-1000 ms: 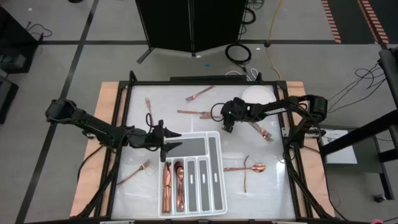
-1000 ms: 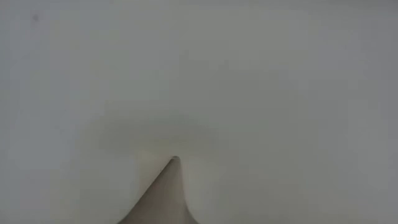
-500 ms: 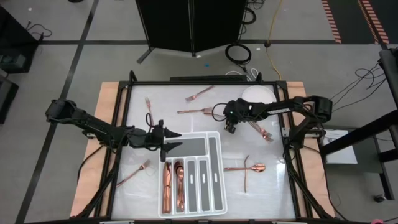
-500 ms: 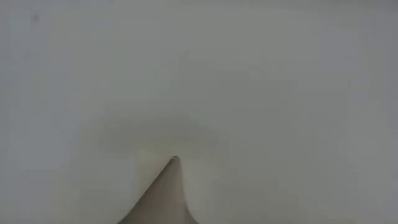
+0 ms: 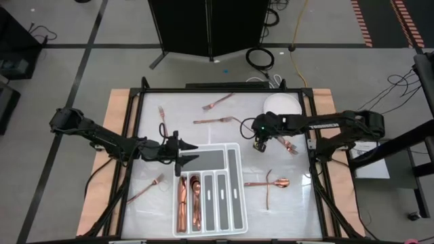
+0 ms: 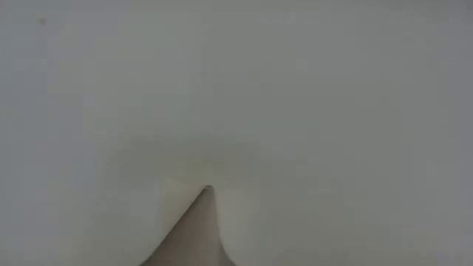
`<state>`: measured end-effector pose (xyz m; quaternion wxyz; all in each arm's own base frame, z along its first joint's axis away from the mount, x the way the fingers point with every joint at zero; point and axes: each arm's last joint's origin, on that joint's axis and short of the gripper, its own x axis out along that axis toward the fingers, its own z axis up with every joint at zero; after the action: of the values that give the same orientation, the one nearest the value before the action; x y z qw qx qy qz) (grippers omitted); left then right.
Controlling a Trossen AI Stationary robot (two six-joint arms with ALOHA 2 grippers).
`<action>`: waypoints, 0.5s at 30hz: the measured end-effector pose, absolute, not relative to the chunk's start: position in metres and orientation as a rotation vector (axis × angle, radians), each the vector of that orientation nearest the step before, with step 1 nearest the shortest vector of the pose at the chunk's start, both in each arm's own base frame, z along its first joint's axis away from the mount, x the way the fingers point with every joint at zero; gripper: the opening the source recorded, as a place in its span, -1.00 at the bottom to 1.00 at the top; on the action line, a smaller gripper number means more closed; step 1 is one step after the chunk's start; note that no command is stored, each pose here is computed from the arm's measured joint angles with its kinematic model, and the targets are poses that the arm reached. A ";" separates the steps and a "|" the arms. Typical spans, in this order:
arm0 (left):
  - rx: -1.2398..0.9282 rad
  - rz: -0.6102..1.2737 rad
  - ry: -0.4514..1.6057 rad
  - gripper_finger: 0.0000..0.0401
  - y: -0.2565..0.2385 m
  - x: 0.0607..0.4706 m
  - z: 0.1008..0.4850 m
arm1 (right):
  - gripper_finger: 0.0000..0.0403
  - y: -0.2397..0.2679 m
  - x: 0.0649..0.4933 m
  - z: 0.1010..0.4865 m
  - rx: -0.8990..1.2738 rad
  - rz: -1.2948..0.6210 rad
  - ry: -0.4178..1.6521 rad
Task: Sort silverware
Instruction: Put the top spoon into the silverware tray
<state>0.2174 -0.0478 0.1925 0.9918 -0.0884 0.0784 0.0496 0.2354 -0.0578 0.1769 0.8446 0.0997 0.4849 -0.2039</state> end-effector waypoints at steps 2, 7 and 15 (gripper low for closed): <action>-0.178 0.099 0.158 -0.08 -0.048 0.217 0.192 | -1.00 -0.055 0.235 0.183 0.209 -0.426 0.986; -0.178 0.100 0.157 -0.08 -0.048 0.217 0.193 | -1.00 -0.049 0.237 0.194 0.203 -0.407 0.900; -0.203 0.098 0.134 -0.08 -0.048 0.218 0.195 | -1.00 -0.036 0.251 0.206 0.211 -0.286 0.740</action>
<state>0.2178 -0.0479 0.1946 0.9914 -0.1011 0.0670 0.0488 0.2511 -0.0360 0.2061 0.9169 0.1024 0.3599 -0.1388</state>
